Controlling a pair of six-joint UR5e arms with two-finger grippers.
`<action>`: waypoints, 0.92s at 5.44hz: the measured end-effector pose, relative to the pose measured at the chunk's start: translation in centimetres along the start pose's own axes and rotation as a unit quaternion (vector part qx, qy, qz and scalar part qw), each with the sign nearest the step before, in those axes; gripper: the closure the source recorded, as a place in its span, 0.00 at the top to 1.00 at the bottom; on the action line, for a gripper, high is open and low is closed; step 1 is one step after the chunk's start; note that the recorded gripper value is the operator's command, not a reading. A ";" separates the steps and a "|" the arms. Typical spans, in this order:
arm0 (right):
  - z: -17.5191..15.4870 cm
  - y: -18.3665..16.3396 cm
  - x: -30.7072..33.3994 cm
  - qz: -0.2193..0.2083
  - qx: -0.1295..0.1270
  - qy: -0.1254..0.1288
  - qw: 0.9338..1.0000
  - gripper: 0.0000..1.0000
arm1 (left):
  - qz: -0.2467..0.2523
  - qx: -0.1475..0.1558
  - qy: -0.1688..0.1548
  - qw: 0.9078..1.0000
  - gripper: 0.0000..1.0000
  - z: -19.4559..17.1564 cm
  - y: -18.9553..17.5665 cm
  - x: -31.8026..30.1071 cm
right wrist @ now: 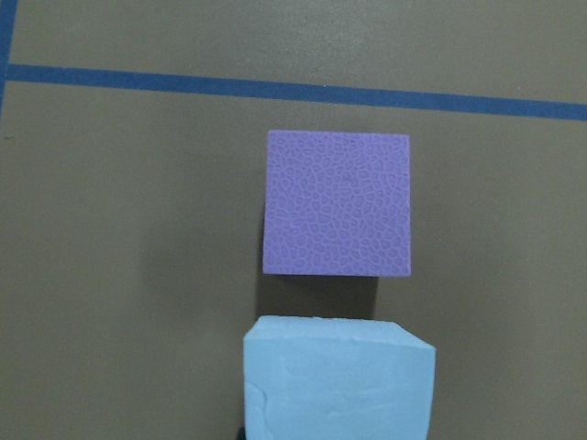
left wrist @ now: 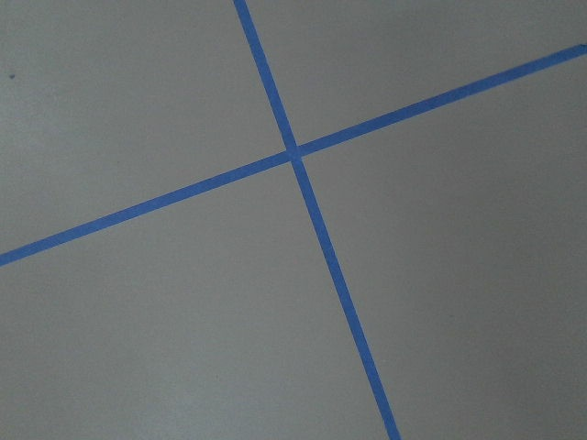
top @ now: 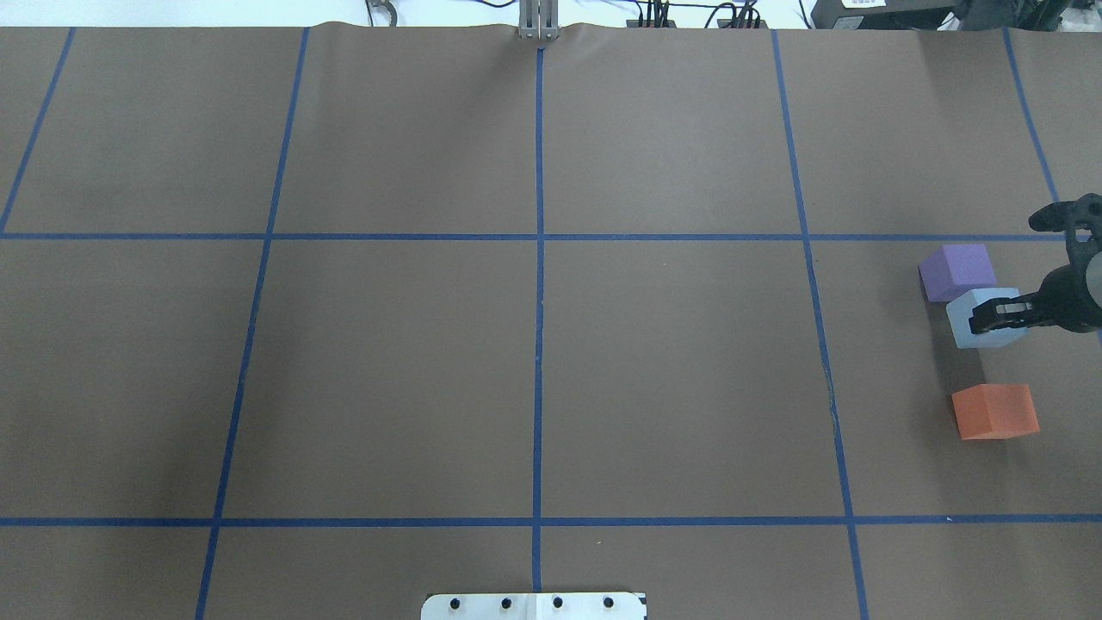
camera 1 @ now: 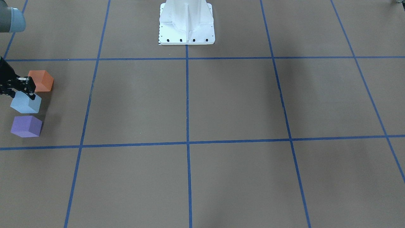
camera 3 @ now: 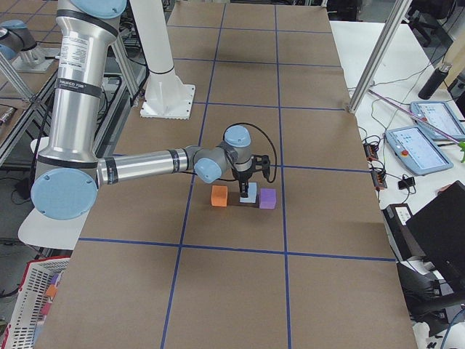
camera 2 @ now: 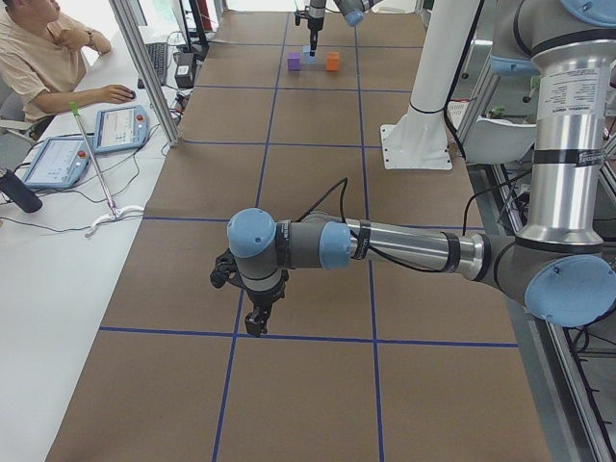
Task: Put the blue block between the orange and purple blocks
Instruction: 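Lower the light blue cube between the purple and orange cubes, then open the right gripper and lift it away from the cubes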
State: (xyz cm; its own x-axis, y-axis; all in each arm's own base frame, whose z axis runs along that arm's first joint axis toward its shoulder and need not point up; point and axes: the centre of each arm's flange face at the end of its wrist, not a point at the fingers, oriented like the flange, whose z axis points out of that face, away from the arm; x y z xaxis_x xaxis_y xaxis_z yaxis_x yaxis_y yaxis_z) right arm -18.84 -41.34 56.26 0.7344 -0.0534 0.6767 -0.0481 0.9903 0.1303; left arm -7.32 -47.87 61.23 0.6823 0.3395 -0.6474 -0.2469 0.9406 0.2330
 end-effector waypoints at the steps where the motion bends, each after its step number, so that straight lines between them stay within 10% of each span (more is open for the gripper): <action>1: 0.2 0.1 -0.3 -0.003 -0.001 -0.001 1.000 1.00 | 0.000 0.000 0.000 1.000 1.00 0.0 0.0 0.0; 5: -3.0 -1.1 -0.4 -0.008 0.014 -0.025 1.000 1.00 | -0.001 -0.001 0.000 1.000 1.00 0.0 -0.1 0.0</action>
State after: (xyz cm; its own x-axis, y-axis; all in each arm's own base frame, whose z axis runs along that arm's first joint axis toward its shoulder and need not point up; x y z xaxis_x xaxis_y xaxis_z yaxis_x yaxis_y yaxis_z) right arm -17.04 -41.98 53.68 0.7000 -0.0764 0.7100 -0.0561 0.9853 0.1612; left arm -7.26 -47.93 61.22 0.6830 0.3370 -0.6480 -0.2460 0.9415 0.2304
